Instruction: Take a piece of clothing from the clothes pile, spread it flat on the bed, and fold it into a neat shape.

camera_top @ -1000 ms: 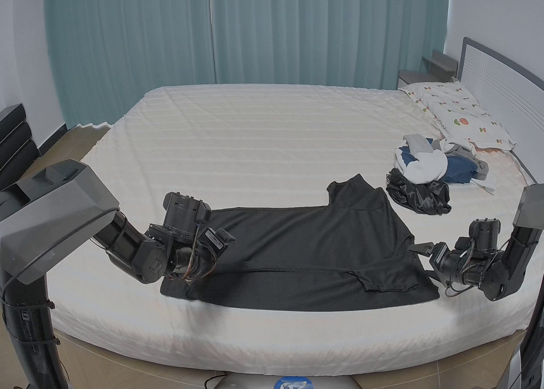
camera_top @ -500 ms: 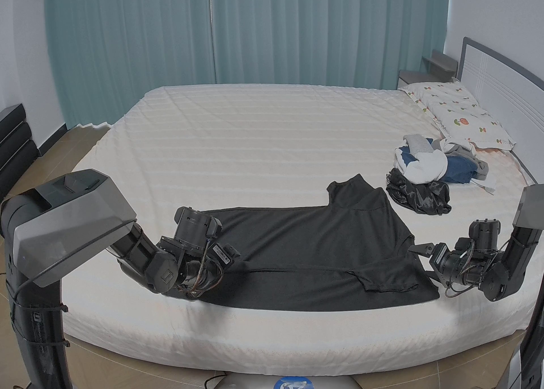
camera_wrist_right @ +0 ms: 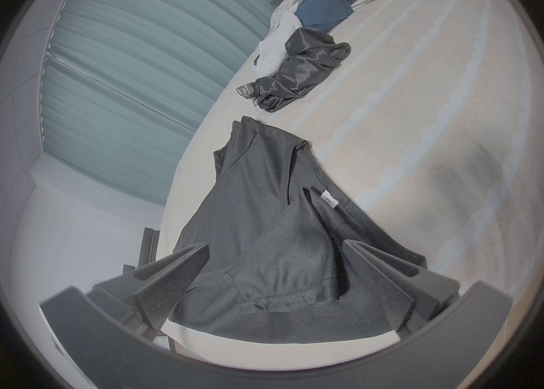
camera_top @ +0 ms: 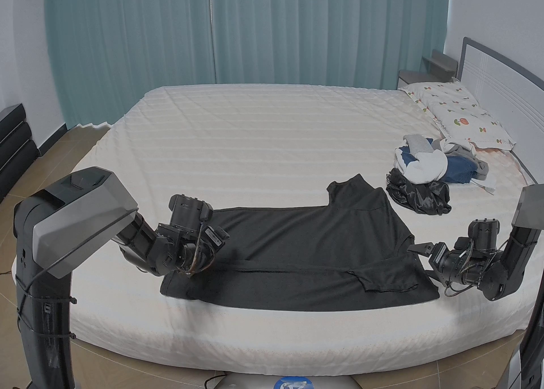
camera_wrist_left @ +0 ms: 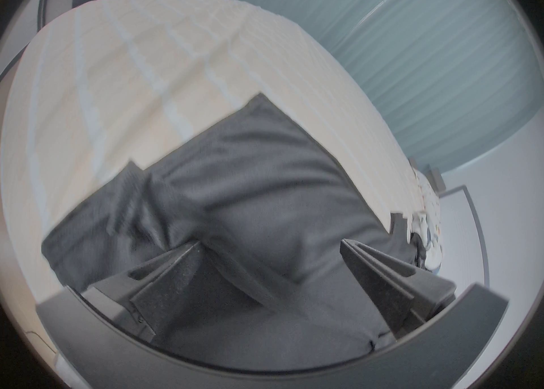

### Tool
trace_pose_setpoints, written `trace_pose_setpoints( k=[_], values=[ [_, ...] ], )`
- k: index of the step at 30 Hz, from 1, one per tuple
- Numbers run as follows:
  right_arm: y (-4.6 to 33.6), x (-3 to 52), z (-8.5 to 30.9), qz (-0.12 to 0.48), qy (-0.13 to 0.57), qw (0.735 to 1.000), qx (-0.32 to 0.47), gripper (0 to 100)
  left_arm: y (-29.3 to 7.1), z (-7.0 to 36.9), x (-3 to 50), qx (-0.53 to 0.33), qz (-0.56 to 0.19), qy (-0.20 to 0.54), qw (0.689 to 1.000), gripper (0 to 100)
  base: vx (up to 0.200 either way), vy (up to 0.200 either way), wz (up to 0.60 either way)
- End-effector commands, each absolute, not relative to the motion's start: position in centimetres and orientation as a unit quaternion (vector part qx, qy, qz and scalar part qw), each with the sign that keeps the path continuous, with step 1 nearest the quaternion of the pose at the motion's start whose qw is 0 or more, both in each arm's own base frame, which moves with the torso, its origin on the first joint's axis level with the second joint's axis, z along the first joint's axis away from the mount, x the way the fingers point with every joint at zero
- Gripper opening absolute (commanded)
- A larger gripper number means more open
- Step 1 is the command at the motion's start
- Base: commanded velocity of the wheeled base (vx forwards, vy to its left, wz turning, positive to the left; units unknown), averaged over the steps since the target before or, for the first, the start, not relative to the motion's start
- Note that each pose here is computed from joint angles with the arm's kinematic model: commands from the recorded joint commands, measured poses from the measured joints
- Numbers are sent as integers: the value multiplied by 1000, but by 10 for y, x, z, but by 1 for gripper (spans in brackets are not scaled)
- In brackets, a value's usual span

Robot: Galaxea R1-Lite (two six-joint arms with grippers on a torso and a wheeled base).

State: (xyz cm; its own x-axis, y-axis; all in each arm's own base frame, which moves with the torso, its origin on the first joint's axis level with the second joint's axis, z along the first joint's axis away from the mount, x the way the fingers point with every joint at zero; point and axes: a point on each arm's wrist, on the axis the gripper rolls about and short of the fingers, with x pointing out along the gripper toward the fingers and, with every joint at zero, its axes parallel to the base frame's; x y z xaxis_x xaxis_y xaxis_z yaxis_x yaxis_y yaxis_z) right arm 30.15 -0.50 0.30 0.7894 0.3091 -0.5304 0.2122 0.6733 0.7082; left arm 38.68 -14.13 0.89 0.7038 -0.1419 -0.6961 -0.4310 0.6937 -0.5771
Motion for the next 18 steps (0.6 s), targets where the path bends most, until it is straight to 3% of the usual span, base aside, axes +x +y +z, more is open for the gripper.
trace_pose_setpoints(
  k=[1,18],
  values=[
    [-5,302,2,28,324,855,403,100,-121,5,405,-397,110,353,840,100,0,0,0],
    [-5,301,0,28,323,856,403,100,-47,24,434,-471,161,263,826,100,0,0,0]
  ],
)
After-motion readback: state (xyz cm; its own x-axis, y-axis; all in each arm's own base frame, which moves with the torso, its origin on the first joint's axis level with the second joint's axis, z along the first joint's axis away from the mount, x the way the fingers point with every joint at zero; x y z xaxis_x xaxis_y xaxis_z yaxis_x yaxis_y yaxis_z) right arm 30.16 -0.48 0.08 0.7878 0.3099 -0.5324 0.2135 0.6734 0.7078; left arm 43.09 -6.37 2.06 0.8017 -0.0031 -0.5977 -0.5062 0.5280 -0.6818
